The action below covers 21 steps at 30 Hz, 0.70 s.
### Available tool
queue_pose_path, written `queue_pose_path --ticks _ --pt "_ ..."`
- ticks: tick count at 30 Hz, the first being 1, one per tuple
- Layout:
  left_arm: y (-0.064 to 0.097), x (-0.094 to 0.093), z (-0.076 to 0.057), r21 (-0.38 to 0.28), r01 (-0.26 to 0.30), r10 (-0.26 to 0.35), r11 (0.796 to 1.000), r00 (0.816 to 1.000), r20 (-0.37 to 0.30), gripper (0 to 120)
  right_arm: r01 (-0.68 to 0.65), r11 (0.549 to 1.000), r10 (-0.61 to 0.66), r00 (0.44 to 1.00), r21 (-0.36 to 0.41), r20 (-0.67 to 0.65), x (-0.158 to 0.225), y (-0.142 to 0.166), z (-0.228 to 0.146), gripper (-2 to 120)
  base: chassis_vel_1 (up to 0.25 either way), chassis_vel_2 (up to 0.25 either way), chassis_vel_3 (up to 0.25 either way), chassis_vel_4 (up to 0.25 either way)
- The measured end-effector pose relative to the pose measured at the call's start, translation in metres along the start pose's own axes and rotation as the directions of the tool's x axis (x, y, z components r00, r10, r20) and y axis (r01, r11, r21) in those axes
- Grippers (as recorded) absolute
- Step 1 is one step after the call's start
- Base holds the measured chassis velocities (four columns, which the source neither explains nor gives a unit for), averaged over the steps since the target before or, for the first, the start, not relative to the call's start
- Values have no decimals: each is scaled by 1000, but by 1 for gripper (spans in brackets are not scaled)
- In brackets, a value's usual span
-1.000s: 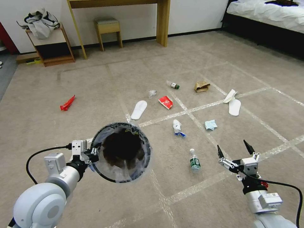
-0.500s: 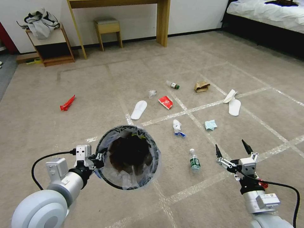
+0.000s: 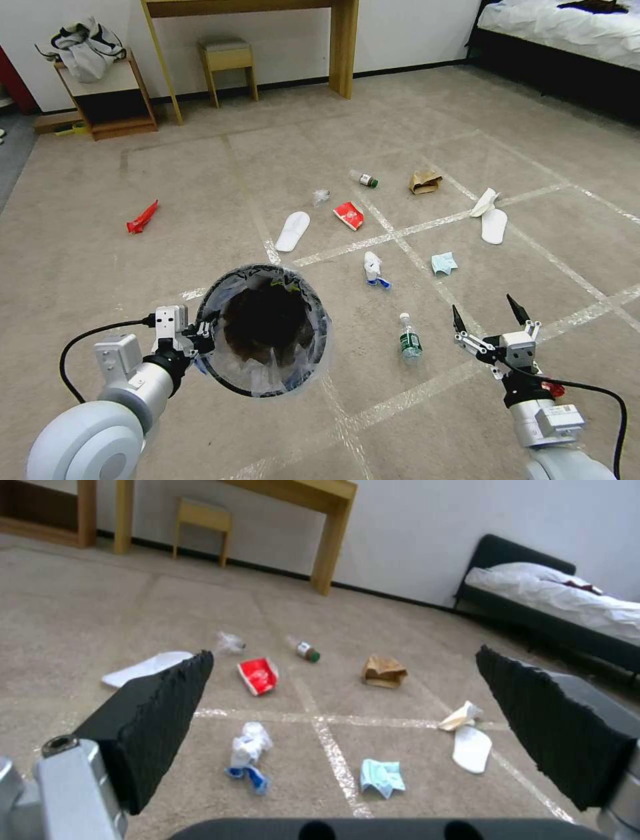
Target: Pick up the trash bin and place the garbage on the floor into it.
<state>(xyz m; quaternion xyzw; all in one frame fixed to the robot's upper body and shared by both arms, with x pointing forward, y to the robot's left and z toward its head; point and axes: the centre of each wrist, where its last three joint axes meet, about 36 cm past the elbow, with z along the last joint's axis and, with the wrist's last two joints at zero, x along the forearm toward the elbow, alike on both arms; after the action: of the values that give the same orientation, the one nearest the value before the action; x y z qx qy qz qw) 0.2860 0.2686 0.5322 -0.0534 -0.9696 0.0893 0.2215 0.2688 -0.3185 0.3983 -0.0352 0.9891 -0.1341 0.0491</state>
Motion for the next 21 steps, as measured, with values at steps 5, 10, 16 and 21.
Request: queue_pose_path --ticks 5,10,16,21 --pt "0 -1 2 3 10 -10 1000 1000 3 0 5 1000 -5 1000 -6 -7 -4 -1 2 100 0 0 0 0" --pt "3 -4 7 -3 26 -26 1000 1000 9 0 0 1000 0 1000 -17 -17 -5 0 7 100 0 0 0 0" --pt "9 -7 7 -7 45 -45 999 999 12 0 7 999 -8 999 -37 -33 -12 2 14 100 0 0 0 0" --pt "19 -10 2 -14 57 -56 998 998 27 0 23 999 -25 999 -45 -44 -19 5 18 100 0 0 0 0"
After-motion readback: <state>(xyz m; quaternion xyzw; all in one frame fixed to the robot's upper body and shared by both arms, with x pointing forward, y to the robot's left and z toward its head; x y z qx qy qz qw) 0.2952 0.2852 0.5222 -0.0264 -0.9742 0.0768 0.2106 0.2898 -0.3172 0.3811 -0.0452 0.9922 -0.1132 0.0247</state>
